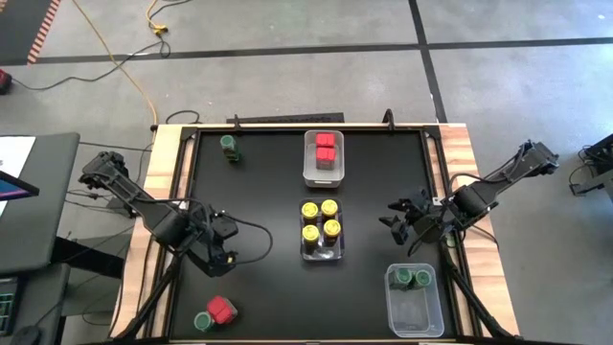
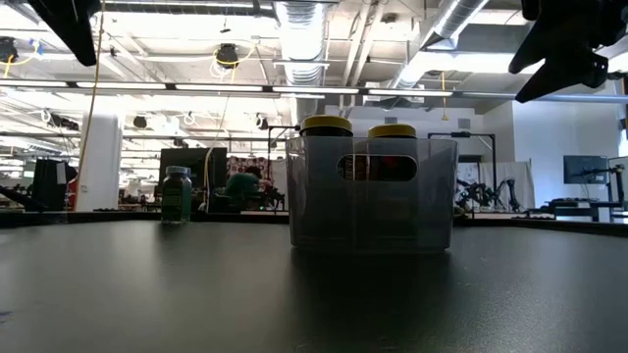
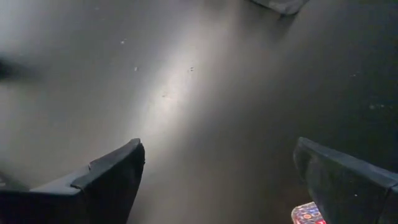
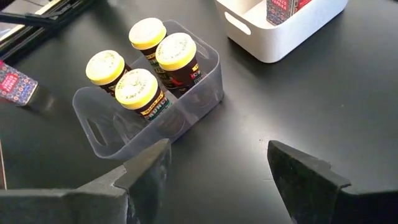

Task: Sort spices by type
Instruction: Put the bottom green seasoning bottle into the transparent bin

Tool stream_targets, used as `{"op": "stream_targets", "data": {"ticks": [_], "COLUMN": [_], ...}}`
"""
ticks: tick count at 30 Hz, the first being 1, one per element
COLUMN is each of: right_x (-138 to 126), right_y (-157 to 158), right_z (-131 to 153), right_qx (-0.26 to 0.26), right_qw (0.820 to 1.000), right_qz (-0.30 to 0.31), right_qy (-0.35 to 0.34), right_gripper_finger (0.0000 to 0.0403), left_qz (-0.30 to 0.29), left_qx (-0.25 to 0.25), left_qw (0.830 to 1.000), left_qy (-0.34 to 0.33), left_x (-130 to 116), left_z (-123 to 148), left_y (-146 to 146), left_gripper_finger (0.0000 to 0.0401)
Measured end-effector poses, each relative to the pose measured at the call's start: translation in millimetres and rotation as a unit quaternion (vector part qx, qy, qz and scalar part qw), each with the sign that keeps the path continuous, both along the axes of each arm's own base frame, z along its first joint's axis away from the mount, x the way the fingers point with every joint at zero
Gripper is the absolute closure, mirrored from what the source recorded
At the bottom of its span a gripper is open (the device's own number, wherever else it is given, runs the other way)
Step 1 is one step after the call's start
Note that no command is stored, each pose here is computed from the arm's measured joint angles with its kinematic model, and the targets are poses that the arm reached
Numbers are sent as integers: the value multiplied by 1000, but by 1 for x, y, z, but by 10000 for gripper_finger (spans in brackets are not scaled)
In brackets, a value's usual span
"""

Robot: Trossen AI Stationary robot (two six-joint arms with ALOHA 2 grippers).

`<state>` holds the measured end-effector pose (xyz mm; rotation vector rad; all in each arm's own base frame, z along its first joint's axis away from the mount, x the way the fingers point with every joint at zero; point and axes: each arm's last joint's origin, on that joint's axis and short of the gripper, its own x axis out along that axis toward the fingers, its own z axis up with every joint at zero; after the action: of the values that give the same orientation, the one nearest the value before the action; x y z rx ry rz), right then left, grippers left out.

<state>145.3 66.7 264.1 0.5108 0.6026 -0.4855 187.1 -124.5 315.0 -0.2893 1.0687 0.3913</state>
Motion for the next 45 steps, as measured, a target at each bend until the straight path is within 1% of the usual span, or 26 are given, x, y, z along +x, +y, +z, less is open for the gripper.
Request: {"op": "stream_targets", "data": {"ticks": [4,9,12,14,16,19,22,24,25,28,32,36,38,43,45], "right_x": [0,0,0,0,0,0,0,2,3,7,16,25,27,29,27], "right_y": [0,0,0,0,0,0,0,1,1,4,9,15,16,18,20], "right_z": [0,0,0,0,0,0,0,-2,-3,-8,-17,-25,-28,-29,-28], "right_qx": [10,22,29,36,44,58,74,83,85,87,77,63,58,61,61], "right_qw": [1000,999,999,999,998,996,994,993,992,991,992,993,993,993,994], "right_qz": [-10,-23,-29,-35,-42,-55,-71,-81,-85,-96,-104,-100,-101,-96,-90], "right_qy": [-4,-10,-13,-15,-19,-24,-30,-31,-30,-21,-1,13,20,17,17], "right_gripper_finger": [108,108,108,108,108,108,108,108,108,108,108,108,108,108,108], "left_qz": [-2,-31,-70,-128,-186,-243,-281,-291,-291,-296,-331,-371,-390,-409,-419], "left_qx": [-5,9,28,46,71,112,158,177,178,167,119,94,78,21,20], "left_qw": [1000,999,997,990,978,960,943,937,936,937,933,922,916,911,907], "left_qy": [-8,-2,11,35,63,86,87,85,84,81,80,63,47,-33,-32], "left_x": [1,2,1,-1,-4,-6,-5,-5,-5,-7,-15,-26,-31,-32,-27], "left_z": [1,1,0,0,-1,-2,-1,-1,-1,-1,-2,-1,0,4,3], "left_y": [-1,-1,0,0,1,4,5,6,6,2,-13,-31,-41,-71,-86], "left_gripper_finger": [8,7,9,9,9,9,10,10,10,10,10,10,10,10,10]}}
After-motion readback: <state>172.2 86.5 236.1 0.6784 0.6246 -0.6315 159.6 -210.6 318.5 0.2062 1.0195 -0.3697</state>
